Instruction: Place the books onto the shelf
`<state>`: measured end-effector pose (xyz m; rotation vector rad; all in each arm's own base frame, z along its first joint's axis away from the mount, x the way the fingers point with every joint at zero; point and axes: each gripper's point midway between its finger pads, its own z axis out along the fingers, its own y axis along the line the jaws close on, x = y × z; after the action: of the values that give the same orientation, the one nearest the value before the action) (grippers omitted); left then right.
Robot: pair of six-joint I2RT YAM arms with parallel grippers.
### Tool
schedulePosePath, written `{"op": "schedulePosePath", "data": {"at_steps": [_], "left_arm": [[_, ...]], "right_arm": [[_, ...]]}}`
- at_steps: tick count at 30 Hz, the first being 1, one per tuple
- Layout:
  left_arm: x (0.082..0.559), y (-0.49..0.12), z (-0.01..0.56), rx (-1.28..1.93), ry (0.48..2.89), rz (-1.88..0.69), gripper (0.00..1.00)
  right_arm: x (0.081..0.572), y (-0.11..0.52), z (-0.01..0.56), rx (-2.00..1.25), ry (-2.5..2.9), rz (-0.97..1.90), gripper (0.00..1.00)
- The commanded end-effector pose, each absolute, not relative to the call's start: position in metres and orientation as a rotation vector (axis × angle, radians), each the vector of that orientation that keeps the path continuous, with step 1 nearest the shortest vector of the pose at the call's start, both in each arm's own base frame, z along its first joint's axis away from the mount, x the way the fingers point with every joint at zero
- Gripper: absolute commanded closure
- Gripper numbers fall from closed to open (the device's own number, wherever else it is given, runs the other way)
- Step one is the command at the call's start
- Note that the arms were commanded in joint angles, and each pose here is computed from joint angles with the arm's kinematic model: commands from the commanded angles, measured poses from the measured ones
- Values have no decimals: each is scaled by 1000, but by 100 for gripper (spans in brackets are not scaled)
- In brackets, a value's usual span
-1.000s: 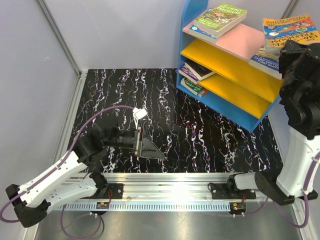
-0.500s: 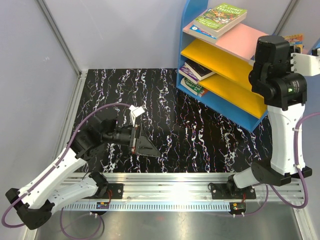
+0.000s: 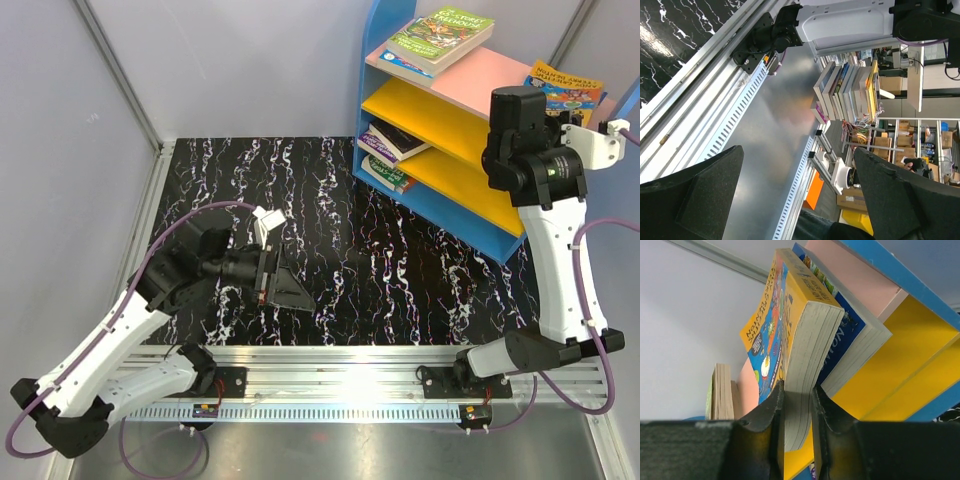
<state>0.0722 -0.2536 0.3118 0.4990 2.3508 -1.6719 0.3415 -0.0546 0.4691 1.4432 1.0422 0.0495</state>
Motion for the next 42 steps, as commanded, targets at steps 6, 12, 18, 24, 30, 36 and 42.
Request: {"op": "schedulePosePath", "data": {"at_steps": [6, 12, 18, 24, 30, 36, 42], "left_arm": [[79, -250, 323, 471, 2302, -1679, 1], [88, -252, 322, 419, 2300, -1695, 1], [96, -255, 322, 383, 2276, -1714, 1], [106, -253, 325, 347, 2272, -1687, 1], [116, -251, 323, 330, 2289, -1612, 1], [139, -245, 315, 307, 2340, -1427, 1], [176, -231, 290, 291, 2442, -1118, 1]], "right_arm": [[347, -58, 475, 1438, 1007, 181, 20], [343, -44, 482, 1412, 1070, 313, 0], [341, -18, 478, 1364, 1202, 449, 0], [352, 43, 483, 992, 1427, 661, 0], [328, 127, 472, 573, 1572, 946, 0], [289, 225, 375, 354, 1990, 1154, 0], [234, 247, 285, 360, 2284, 942, 0]]}}
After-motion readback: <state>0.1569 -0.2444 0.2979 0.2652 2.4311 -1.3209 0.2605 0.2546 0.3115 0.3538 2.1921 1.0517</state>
